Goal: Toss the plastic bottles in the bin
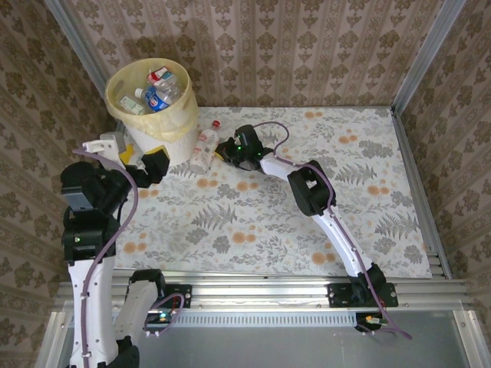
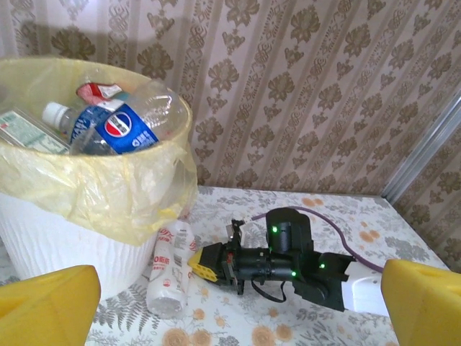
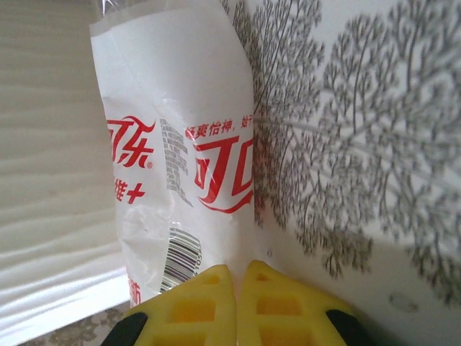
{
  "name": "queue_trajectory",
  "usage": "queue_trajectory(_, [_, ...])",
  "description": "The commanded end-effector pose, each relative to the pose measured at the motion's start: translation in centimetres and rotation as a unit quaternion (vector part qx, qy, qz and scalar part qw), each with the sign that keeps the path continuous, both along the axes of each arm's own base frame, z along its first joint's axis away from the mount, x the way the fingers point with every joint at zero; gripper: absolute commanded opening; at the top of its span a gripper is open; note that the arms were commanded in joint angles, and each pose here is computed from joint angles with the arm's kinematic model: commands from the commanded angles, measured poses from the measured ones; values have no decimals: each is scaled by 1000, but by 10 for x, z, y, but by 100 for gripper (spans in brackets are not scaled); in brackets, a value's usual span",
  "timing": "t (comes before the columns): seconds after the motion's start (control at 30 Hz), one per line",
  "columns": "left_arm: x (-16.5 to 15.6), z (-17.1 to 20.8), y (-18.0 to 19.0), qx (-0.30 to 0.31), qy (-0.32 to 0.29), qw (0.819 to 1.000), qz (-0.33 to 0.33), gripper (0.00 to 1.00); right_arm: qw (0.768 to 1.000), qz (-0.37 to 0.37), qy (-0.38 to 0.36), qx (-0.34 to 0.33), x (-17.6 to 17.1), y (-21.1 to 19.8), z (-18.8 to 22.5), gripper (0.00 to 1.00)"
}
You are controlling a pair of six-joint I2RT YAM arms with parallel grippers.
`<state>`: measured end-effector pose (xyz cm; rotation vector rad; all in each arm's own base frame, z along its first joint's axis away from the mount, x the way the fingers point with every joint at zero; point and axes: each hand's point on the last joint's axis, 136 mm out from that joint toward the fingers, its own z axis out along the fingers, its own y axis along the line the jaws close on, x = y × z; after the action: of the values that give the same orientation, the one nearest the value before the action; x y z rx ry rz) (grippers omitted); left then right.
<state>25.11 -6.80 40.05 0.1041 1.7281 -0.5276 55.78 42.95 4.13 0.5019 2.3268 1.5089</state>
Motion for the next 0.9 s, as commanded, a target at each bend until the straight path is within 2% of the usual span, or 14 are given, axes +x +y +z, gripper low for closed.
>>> queue_trajectory(0.0, [-1,5,-5,-12,-17,1000,-10,100,998,13,-55,18,-7,1,59,0])
queue_trajectory(0.2, [9,-13,-18,-17,7,999,-30,100,997,15,-80,7,-27,-20,87,0])
queue_trajectory(0.4, [14,-36,-51,-8,31,996,-87,100,993,18,-121,3,-56,-54,119,0])
queue_trajectory(0.57, [22,-59,-84,-1,76,986,-152,100,981,45,-188,-18,-88,-83,168,0])
queue_trajectory(0.63, [28,-66,-90,-3,92,983,-157,100,976,52,-208,-28,-101,-93,184,0])
queue_trajectory(0.87, [48,-75,-113,-40,114,971,-205,100,965,85,-249,-13,-145,-104,227,0])
